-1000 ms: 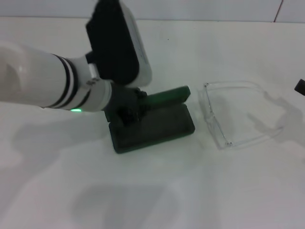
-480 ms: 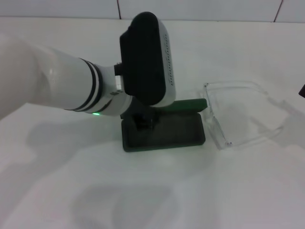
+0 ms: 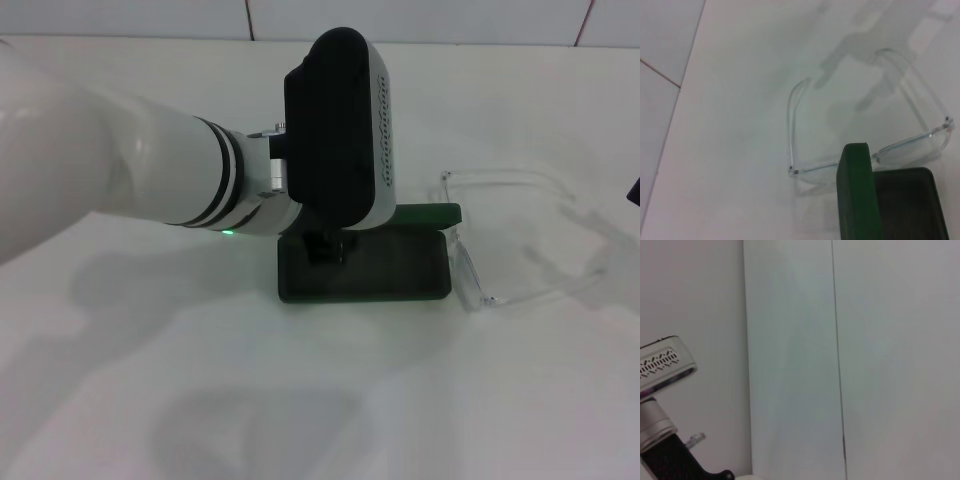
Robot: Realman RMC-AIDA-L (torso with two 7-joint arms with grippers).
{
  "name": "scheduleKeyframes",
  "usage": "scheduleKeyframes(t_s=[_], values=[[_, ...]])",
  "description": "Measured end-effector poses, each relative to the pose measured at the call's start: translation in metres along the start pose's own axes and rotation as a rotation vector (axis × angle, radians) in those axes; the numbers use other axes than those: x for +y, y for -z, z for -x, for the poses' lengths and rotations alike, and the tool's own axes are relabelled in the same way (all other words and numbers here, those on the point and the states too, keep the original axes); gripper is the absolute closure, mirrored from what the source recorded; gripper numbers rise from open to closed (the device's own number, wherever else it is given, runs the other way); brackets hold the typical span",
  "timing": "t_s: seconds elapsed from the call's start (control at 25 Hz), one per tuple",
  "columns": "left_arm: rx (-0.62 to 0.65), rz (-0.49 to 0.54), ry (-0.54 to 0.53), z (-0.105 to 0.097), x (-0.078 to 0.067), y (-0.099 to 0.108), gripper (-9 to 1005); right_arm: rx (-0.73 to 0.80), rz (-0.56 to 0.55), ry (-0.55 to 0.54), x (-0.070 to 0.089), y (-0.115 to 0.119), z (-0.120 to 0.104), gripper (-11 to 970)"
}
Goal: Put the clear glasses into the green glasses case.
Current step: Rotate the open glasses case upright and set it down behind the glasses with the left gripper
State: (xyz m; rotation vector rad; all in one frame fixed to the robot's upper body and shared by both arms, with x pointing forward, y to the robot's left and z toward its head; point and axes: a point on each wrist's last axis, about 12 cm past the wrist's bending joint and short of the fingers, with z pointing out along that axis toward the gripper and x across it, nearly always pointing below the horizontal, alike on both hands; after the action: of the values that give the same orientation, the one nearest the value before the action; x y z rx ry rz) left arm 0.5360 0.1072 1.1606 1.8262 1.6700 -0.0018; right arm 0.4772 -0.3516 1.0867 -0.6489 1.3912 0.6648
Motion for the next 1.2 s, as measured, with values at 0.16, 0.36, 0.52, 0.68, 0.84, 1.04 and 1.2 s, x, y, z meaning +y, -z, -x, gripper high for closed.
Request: scheduleKeyframes(t_s=[0.16,0.36,0.52,0.68,0.84,1.04,1.2], values=[[0.001,0.014,-0.031,-0.003,0.004,-0.001,765,-0.004,0.004,-0.001,0.001,0.001,0.0,185],[-0.014,0.014,-0.045,-0.008,0.008,0.0,762,-0.009,0.005,-0.003,0.002,0.003,0.0,185],[-0.045,0.009,-0.034,-0.011,0.011,0.002,760,-0.01,0.005,-0.005,0.003,0.003,0.0,185],[-0.064,0.001,-0.024,-0.011,0.011,0.003,758,-0.02,0.007,-0.005,0.004,0.005,0.001,185],[-0.074,-0.002,-0.028,-0.011,0.011,0.003,755,-0.029,0.007,-0.011,0.005,0.006,0.001,185],[-0.07,-0.004,-0.029,-0.012,0.01,0.002,752,-0.038,0.002,-0.016,0.006,0.007,0.001,186],[-0.067,-0.004,-0.027,-0.013,0.01,0.001,750,-0.044,0.005,-0.016,0.007,0.008,0.0,186]])
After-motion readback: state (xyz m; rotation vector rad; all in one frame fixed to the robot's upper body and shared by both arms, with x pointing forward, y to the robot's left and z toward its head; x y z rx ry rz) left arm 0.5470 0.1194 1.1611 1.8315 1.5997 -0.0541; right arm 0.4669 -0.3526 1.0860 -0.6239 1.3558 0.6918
